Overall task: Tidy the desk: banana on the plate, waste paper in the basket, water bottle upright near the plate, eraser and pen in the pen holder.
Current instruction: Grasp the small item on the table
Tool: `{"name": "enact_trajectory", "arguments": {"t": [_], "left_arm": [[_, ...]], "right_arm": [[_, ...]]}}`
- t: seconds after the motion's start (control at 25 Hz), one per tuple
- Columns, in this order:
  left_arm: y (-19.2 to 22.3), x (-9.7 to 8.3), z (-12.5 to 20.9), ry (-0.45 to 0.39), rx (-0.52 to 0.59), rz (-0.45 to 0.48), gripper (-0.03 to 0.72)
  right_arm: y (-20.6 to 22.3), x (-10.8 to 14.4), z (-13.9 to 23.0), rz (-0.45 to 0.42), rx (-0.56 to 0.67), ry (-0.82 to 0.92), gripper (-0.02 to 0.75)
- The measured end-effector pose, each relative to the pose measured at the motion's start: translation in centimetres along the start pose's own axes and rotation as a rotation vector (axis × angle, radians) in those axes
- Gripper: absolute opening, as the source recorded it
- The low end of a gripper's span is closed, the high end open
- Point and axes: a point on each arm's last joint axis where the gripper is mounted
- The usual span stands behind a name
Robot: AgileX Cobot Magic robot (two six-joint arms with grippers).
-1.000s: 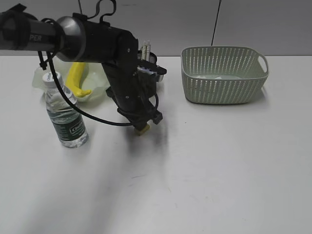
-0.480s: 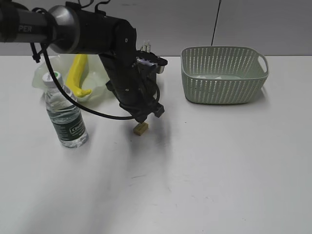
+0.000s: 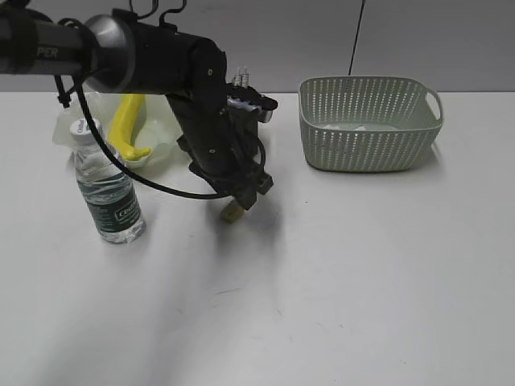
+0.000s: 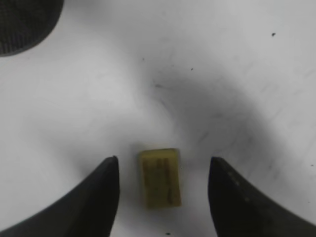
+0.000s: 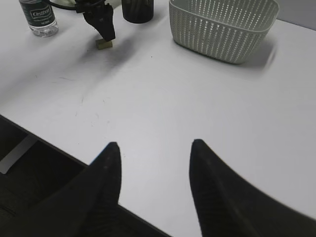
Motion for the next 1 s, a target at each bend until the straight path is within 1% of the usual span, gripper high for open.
{"name": "enact_trajectory", "arguments": {"t": [0.2, 0.4, 0.48, 0.52, 0.6, 0.72, 0.84, 1.0], "left_arm": [[1.2, -0.1, 0.3, 0.005, 0.031, 0.004, 0.39], [2.7, -1.0, 1.0, 0.064, 0.112, -0.011, 0.354], [2.8, -1.2, 0.9, 0.083, 0.115, -0.021, 0.321], [2.8, -1.4, 0.9, 0.088, 0.114, -0.022, 0.29], [2.7, -1.5, 0.8, 0.093, 0.112, -0.024, 0.195], [2.3, -1.6, 0.4, 0.098, 0.106, -0.026, 0.188], [0.3, -1.5, -0.8, 0.1, 0.059, -0.037, 0.188], [-4.3, -1.4, -3.2, 0.103, -0.086, -0.067, 0.188]], "right_arm": [[0.0, 0.0, 0.0, 0.0, 0.0, 0.0, 0.37], [0.0, 0.0, 0.0, 0.0, -0.001, 0.0, 0.37], [0.0, 0.0, 0.0, 0.0, -0.001, 0.0, 0.37], [0.0, 0.0, 0.0, 0.0, -0.001, 0.0, 0.37], [0.0, 0.0, 0.0, 0.0, -0.001, 0.0, 0.37], [0.0, 0.0, 0.0, 0.0, -0.001, 0.0, 0.369], [0.0, 0.0, 0.0, 0.0, -0.001, 0.0, 0.369], [0.0, 0.0, 0.0, 0.0, -0.001, 0.0, 0.369]]}}
Point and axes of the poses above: a point on each arm's last joint axis where the gripper is mounted, y pointing out along that axis toward the gripper, x along the wrist's bending axis when the last joint is at zero, z = x × y, and after that the axes turned 9 degrees about y, right-handed
